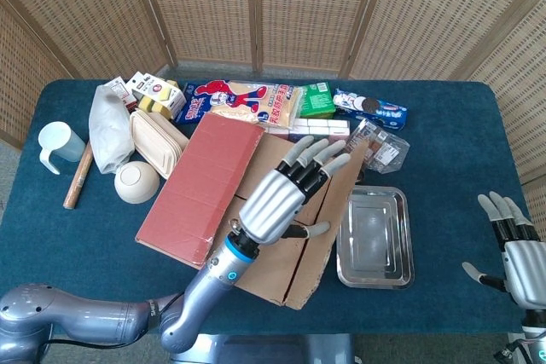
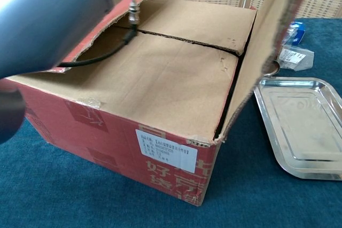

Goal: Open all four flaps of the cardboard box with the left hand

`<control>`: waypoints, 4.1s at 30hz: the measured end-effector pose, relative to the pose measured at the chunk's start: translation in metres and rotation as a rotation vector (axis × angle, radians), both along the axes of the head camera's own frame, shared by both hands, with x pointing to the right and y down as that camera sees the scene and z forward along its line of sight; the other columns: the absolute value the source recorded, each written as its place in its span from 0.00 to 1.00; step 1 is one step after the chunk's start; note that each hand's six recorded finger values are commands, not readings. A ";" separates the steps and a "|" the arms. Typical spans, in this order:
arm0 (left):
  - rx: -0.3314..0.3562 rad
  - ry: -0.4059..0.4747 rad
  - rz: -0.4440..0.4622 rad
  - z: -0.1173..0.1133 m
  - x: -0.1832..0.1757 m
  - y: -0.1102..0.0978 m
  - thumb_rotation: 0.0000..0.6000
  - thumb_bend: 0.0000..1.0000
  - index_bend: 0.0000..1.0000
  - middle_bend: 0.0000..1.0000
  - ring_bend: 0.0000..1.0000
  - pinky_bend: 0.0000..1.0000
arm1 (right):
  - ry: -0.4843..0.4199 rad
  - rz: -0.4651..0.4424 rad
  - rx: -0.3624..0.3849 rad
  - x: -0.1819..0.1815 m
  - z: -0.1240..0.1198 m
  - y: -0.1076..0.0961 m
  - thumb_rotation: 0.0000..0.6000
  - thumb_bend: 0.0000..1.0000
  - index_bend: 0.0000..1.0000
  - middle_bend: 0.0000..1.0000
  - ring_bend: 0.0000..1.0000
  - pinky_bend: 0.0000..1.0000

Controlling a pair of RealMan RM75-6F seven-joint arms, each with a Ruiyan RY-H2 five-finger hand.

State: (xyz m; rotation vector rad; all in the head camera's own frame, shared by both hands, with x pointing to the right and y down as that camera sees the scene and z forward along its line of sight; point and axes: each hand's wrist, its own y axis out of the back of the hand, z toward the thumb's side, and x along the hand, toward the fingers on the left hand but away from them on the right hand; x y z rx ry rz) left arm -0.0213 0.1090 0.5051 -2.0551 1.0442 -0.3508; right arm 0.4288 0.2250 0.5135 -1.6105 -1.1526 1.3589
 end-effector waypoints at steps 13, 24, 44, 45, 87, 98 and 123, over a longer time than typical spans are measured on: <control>0.001 -0.075 0.033 0.017 0.019 0.011 1.00 0.10 0.00 0.00 0.00 0.00 | 0.001 0.000 -0.005 0.000 0.000 0.001 1.00 0.00 0.00 0.00 0.00 0.21; -0.047 -0.195 0.053 0.046 0.004 0.008 1.00 0.10 0.00 0.00 0.00 0.00 | 0.006 -0.003 -0.009 0.000 0.001 0.002 1.00 0.00 0.00 0.00 0.00 0.21; -0.027 -0.567 0.087 0.080 -0.046 -0.001 1.00 0.10 0.00 0.00 0.00 0.00 | -0.007 -0.006 0.000 -0.002 -0.003 0.004 1.00 0.00 0.00 0.00 0.00 0.21; -0.025 -0.582 0.089 0.081 -0.048 -0.002 1.00 0.10 0.00 0.00 0.00 0.00 | -0.008 -0.006 0.000 -0.002 -0.003 0.004 1.00 0.00 0.00 0.00 0.00 0.21; 0.213 -0.854 -0.059 -0.002 -0.141 -0.069 1.00 0.10 0.00 0.00 0.00 0.00 | -0.036 -0.005 0.001 -0.004 -0.009 0.006 1.00 0.00 0.00 0.00 0.00 0.23; 0.224 -0.921 -0.139 -0.019 -0.192 -0.087 1.00 0.10 0.00 0.00 0.00 0.00 | -0.036 -0.012 -0.005 -0.006 -0.007 0.007 1.00 0.00 0.00 0.00 0.00 0.23; 0.109 -1.004 -0.214 0.000 -0.309 -0.088 1.00 0.10 0.00 0.00 0.00 0.00 | -0.027 -0.030 -0.019 -0.013 0.000 0.008 1.00 0.00 0.00 0.00 0.00 0.23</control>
